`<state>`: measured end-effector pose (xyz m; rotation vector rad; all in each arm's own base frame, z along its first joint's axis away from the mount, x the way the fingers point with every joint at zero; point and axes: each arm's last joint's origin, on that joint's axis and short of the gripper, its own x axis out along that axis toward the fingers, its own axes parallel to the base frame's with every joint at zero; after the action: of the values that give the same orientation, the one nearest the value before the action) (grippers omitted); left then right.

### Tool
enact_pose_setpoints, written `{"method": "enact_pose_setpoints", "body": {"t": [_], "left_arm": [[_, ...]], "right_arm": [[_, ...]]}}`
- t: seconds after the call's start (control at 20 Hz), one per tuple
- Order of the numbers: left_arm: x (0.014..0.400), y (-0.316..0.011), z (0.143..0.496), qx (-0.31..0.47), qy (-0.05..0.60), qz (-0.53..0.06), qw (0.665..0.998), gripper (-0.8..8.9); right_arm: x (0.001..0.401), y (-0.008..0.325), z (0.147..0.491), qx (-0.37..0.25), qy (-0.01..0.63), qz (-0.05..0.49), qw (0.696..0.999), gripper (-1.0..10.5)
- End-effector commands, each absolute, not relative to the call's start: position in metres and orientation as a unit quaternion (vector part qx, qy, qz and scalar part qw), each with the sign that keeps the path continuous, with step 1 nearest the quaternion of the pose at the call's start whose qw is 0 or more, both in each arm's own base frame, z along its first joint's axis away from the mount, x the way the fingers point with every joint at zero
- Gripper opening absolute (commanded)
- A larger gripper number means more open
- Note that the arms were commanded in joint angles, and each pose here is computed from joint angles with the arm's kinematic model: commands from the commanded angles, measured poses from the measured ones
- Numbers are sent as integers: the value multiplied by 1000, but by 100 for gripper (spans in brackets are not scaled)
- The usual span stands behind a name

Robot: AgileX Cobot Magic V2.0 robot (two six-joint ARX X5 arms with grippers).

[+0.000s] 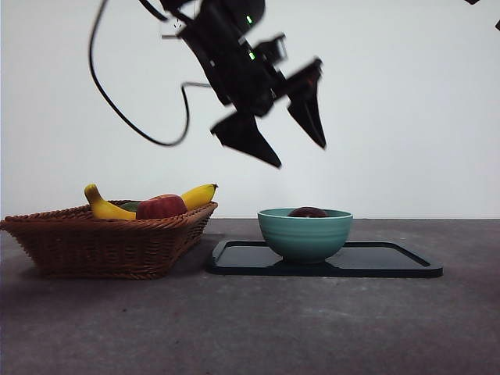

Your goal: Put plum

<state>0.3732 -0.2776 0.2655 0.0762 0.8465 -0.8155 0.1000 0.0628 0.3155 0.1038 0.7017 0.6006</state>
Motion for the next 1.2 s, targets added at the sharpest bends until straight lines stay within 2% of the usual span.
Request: {"method": "enact_pose_setpoints", "body": {"t": [0.05, 0.35, 1.2], "left_arm": [[377, -293, 249, 79, 395, -377, 834, 398], [376, -307, 222, 117, 407, -367, 828, 398], [375, -317, 196, 135, 426, -373, 813, 398]], "right_arm": [[101, 64, 317, 53, 338, 291, 893, 224], [101, 64, 317, 53, 338, 291, 893, 224], [101, 64, 317, 53, 338, 291, 893, 224]]}}
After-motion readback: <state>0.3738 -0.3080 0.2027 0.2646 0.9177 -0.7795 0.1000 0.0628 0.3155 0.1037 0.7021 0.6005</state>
